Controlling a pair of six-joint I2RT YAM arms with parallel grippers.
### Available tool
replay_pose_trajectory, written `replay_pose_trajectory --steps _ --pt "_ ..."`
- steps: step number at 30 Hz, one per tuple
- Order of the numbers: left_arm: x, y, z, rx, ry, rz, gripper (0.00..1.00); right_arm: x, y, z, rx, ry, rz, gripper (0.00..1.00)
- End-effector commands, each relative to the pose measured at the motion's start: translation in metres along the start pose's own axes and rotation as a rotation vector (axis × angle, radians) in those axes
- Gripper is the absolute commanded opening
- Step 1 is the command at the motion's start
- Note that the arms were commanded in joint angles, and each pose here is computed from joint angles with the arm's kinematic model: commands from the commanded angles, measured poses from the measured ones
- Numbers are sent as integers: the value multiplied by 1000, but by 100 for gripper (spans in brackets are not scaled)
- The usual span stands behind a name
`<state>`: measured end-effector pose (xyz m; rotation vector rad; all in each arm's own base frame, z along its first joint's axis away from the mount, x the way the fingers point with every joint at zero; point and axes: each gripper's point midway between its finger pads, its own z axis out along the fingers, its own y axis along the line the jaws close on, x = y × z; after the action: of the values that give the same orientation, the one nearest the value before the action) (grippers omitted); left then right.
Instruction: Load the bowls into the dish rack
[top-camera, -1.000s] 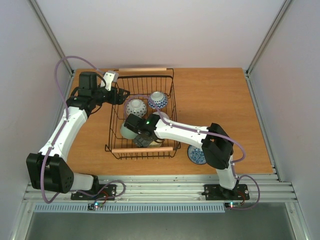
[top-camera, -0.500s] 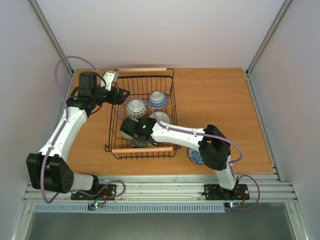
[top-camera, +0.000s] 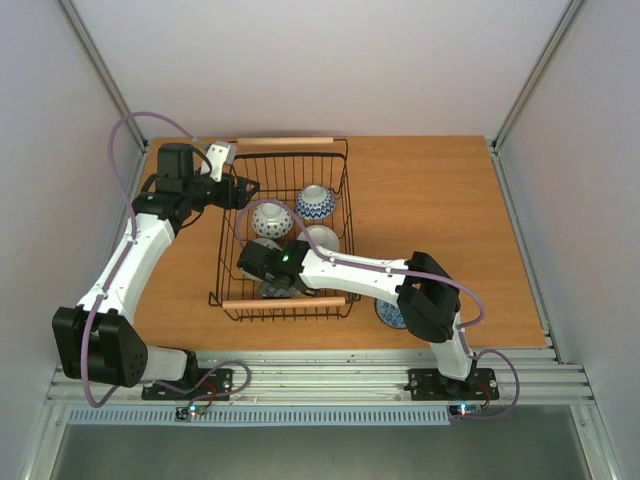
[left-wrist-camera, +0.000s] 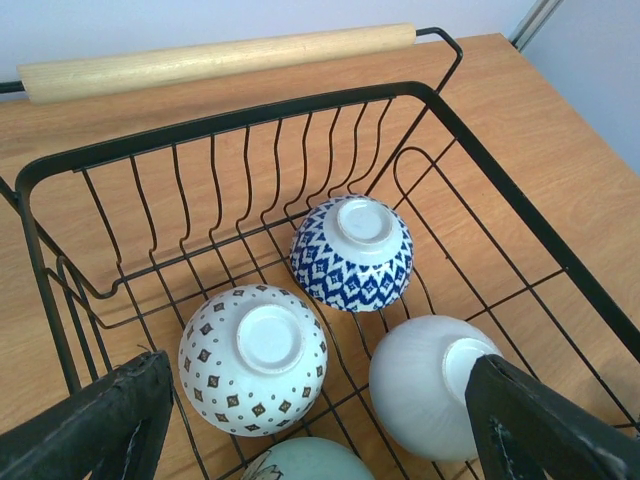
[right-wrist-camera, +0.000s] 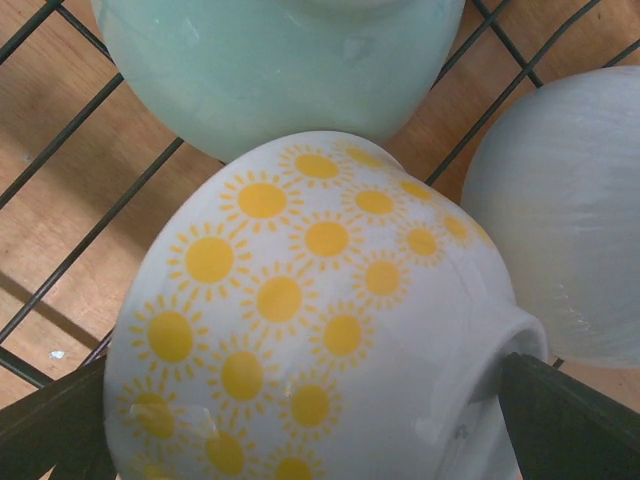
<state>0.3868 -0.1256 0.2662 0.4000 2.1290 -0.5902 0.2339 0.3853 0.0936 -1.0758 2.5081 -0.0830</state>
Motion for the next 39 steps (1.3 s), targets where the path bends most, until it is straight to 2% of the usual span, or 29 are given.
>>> replay_pose_trajectory --steps 1,9,24,32,39 --pt "-22 -3 -15 -16 -71 38 81 10 14 -12 19 22 -34 99" --pt "-21 -4 -14 -6 -68 33 81 9 19 -18 97 27 -83 99" --pt "-22 -3 -16 -19 -74 39 81 -2 33 -49 1 -51 -94 99" --pt "-23 0 -17 -36 -76 36 81 -13 -14 -81 123 -159 -17 99" --pt "-23 2 -18 -44 -79 30 81 -4 -76 -107 223 -223 134 99"
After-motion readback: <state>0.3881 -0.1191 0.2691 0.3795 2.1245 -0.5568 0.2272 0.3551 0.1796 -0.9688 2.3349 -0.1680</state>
